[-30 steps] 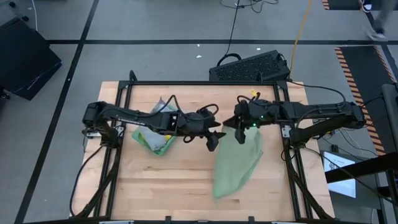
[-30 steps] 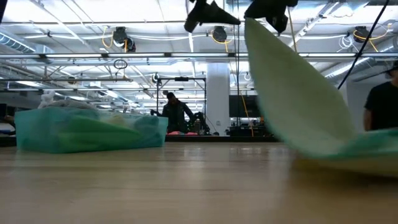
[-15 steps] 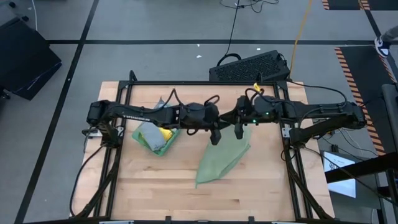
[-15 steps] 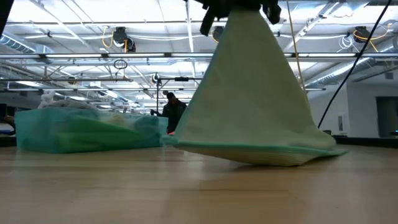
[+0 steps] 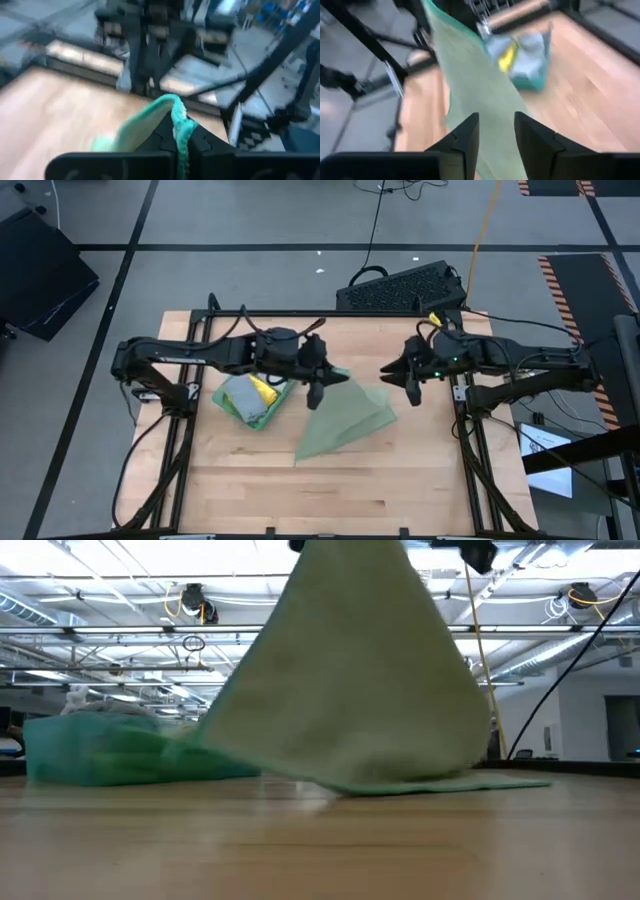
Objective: Fold microfiber towels
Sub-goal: Fold the light green microfiber cloth
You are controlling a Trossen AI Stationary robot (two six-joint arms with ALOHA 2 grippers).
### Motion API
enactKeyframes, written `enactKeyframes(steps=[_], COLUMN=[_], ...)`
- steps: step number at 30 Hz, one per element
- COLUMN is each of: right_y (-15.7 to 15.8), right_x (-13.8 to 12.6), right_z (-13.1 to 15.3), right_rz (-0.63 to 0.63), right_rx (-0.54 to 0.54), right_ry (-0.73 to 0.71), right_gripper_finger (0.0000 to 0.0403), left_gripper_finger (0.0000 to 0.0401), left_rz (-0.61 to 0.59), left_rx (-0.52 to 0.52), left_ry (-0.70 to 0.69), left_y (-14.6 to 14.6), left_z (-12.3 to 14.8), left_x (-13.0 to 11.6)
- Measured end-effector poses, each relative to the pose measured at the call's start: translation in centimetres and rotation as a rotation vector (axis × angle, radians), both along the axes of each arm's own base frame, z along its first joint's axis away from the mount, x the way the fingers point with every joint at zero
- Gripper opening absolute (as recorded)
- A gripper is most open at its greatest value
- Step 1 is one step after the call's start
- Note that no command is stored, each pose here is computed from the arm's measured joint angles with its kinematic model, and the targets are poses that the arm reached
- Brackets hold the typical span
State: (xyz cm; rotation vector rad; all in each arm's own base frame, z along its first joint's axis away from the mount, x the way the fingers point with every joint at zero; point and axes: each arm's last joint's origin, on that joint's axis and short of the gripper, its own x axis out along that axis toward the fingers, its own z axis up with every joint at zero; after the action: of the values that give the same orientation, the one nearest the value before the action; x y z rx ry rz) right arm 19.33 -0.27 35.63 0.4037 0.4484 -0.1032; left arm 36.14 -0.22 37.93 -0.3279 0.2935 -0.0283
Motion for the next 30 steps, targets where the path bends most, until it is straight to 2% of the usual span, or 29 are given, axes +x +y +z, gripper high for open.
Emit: enactKeyframes(steps=[3, 6, 9, 11, 13, 16, 19, 22, 24, 30], right_y=[-0.2, -0.3, -0.7, -1.2, -1.9, -3.0, -3.8, -4.6, -5.0, -6.2], right_x=[-0.9, -1.2, -1.1, -0.8, -0.7, -0.5, -0.3, -0.2, -0.1, 0.9], right_z=[-0.8, -2.1, -4.4, -6.5, -8.9, -12.3, -15.2, -17.9, -19.4, -22.8], right_rz=[-0.003, 0.07, 0.117, 0.133, 0.114, 0.071, 0.034, 0.023, 0.025, 0.072], right_rx=[-0.005, -0.073, -0.112, -0.094, -0.019, 0.161, 0.311, 0.439, 0.482, 0.497], right_ry=[0.107, 0.189, 0.249, 0.272, 0.3, 0.264, 0.225, 0.248, 0.274, 0.272], right_gripper_finger=[0.0131, 0.0142, 0.0152, 0.0159, 0.0164, 0.017, 0.0176, 0.0184, 0.019, 0.0207], left_gripper_finger=[0.0007, 0.001, 0.0005, 0.0004, 0.0008, 0.0011, 0.0004, 0.0007, 0.001, 0.0007], left_rz=[-0.012, -0.031, -0.046, -0.051, -0.049, -0.055, -0.059, -0.054, -0.052, -0.059], left_rx=[-0.024, -0.025, -0.026, -0.035, -0.059, -0.078, -0.095, -0.125, -0.138, -0.155], left_ry=[0.065, 0.087, 0.092, 0.098, 0.1, 0.127, 0.145, 0.152, 0.152, 0.159], left_y=[-0.6, -1.3, -1.8, -2.1, -2.3, -2.8, -3.2, -3.4, -3.5, -4.0], left_z=[-0.1, 0.1, 0.1, 0.0, 0.0, -0.2, -0.3, -0.3, -0.3, -0.3], left_x=[-0.8, -1.4, -1.5, -1.5, -1.5, -1.7, -1.7, -1.8, -1.8, -1.9])
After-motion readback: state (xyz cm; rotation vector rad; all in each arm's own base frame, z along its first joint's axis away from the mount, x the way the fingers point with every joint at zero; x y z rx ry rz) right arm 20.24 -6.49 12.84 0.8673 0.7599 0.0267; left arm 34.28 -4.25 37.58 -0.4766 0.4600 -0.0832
